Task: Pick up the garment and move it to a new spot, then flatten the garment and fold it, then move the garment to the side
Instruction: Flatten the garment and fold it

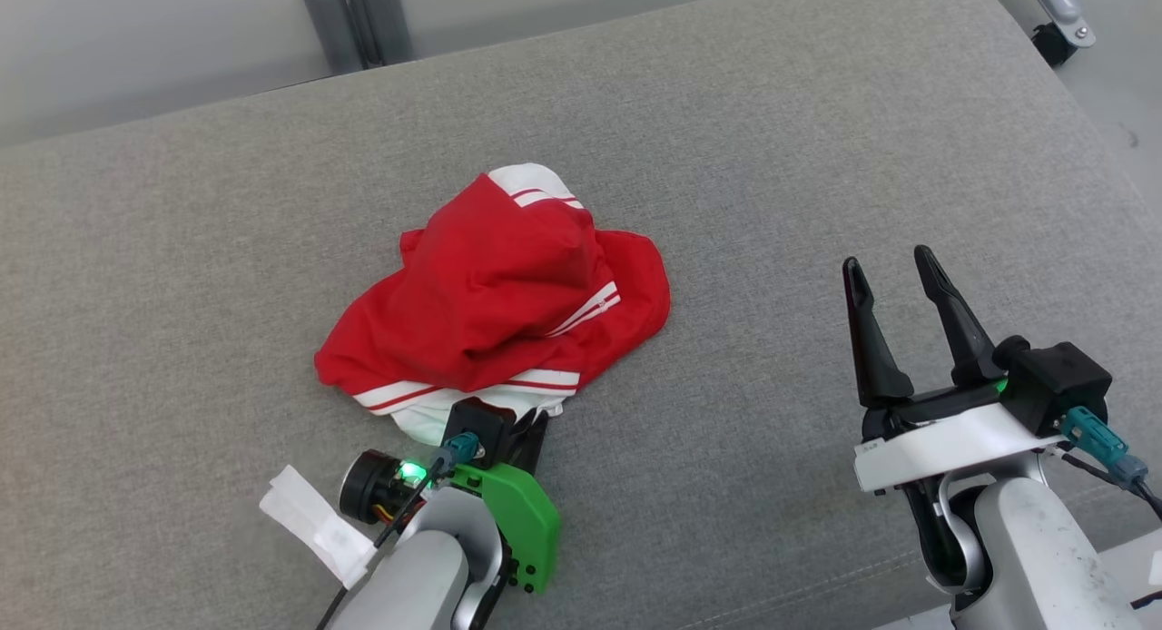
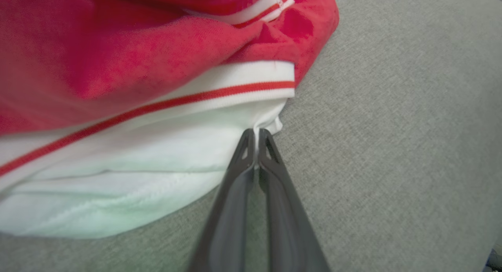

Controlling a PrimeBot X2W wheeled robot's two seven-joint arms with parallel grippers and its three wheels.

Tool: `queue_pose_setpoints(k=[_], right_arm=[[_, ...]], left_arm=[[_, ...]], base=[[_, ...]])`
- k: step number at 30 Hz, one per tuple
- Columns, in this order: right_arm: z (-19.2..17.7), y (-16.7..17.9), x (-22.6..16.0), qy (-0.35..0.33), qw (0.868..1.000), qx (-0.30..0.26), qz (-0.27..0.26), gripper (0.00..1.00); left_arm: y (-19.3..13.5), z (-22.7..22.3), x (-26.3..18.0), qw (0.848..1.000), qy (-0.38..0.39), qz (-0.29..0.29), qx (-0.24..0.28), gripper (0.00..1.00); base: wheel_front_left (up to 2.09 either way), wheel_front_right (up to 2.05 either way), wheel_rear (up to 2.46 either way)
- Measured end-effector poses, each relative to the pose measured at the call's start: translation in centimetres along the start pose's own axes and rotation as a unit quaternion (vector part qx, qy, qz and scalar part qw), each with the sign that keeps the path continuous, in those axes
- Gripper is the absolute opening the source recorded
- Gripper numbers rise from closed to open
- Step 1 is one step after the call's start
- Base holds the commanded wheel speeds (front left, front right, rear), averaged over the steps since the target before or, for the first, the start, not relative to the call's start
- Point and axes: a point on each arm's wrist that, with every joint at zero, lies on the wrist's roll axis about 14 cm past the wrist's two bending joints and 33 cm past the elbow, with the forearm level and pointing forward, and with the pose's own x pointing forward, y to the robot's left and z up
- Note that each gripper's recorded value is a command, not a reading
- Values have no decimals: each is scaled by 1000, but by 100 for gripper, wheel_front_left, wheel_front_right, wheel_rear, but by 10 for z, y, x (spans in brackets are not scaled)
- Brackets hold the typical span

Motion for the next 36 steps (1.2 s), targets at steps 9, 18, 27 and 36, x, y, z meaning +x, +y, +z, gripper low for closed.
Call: queue_pose_setpoints(k=[9,18,27,36], right_arm=[[-3,14,1,3,1000,3,24,100],[-6,39,7,6,998,8,65,100],[-9,66,16,7,994,12,108,100],[-17,79,20,18,991,10,133,100]], left_arm=[[-4,63,-22,991,-127,1,-36,0],[66,139,-97,942,-293,104,-130,0],[188,63,-189,879,-276,311,-234,0],[217,-23,-214,854,-195,394,-279,42]], base=[[0,0,0],[0,0,0],[0,0,0],[0,0,0]])
